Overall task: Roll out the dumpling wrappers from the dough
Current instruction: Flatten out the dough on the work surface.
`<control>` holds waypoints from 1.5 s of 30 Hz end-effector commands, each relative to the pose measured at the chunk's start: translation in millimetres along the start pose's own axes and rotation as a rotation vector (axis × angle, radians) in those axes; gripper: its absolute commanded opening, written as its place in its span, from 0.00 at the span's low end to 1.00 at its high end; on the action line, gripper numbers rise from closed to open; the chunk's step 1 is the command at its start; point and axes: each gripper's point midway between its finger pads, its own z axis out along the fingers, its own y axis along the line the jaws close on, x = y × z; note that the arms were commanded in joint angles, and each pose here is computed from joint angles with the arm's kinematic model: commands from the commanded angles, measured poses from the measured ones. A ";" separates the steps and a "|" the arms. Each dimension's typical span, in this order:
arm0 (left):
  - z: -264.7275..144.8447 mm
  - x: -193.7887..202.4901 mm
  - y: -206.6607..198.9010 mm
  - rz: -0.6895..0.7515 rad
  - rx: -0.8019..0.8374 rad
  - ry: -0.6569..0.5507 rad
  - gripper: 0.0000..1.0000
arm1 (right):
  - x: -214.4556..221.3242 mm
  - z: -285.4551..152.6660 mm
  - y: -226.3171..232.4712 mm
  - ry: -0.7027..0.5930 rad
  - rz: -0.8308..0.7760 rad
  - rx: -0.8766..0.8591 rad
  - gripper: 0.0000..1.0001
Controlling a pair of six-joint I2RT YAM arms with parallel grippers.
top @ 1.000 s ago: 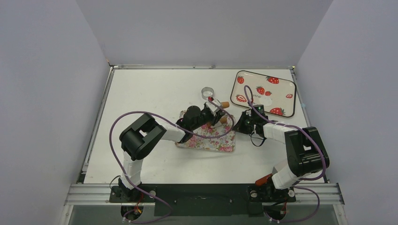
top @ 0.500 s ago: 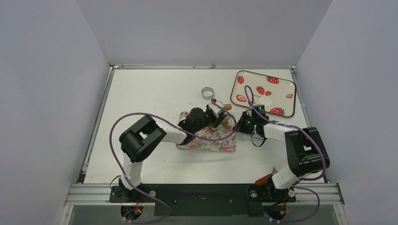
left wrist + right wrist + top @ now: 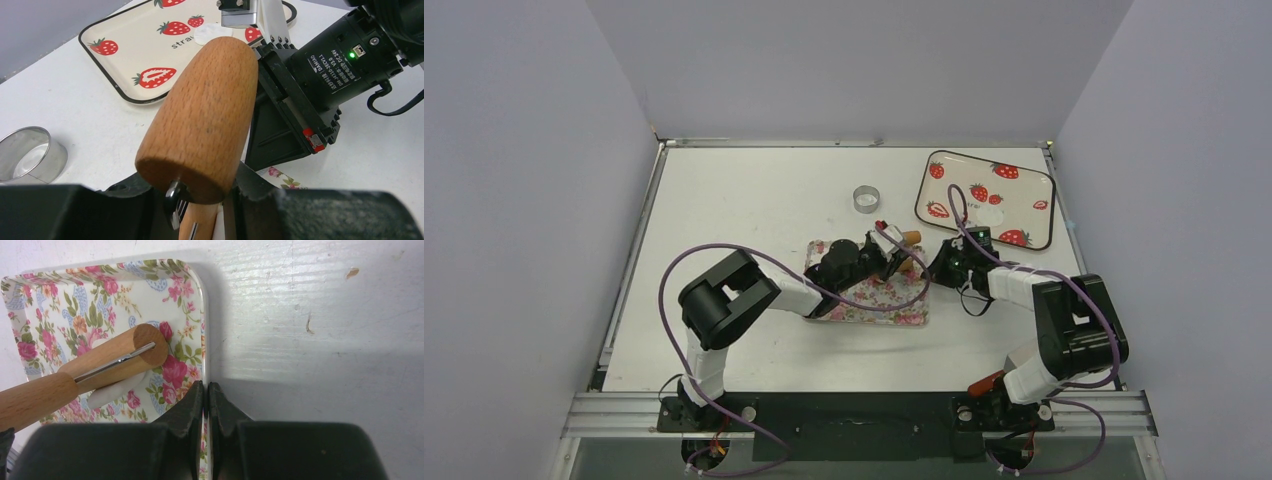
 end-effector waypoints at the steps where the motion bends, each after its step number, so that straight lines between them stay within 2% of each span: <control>1: -64.9 152.0 -54.9 -0.189 0.120 0.518 0.00 | -5.3 -3.6 -11.3 -0.043 0.004 0.031 0.00; 5: -59.9 147.2 -65.4 -0.226 0.140 0.508 0.00 | -4.8 -3.6 -13.4 -0.038 0.009 0.031 0.00; 15: -71.6 158.2 -88.5 -0.216 0.196 0.564 0.00 | -1.8 -4.9 -17.1 -0.029 0.004 0.033 0.00; 32: -82.9 175.2 -88.2 -0.297 0.113 0.605 0.00 | 4.7 -9.4 -24.9 -0.021 0.009 0.043 0.00; 39: -67.4 148.7 -68.8 -0.255 0.078 0.542 0.00 | -4.7 -11.9 -20.6 -0.036 0.002 0.042 0.00; 43: -47.1 106.9 -61.7 -0.184 0.124 0.434 0.00 | -7.6 -13.8 -18.7 -0.043 0.005 0.044 0.00; 45: -38.8 85.3 -63.0 -0.199 0.150 0.404 0.00 | -9.7 -14.8 -17.4 -0.050 0.013 0.042 0.00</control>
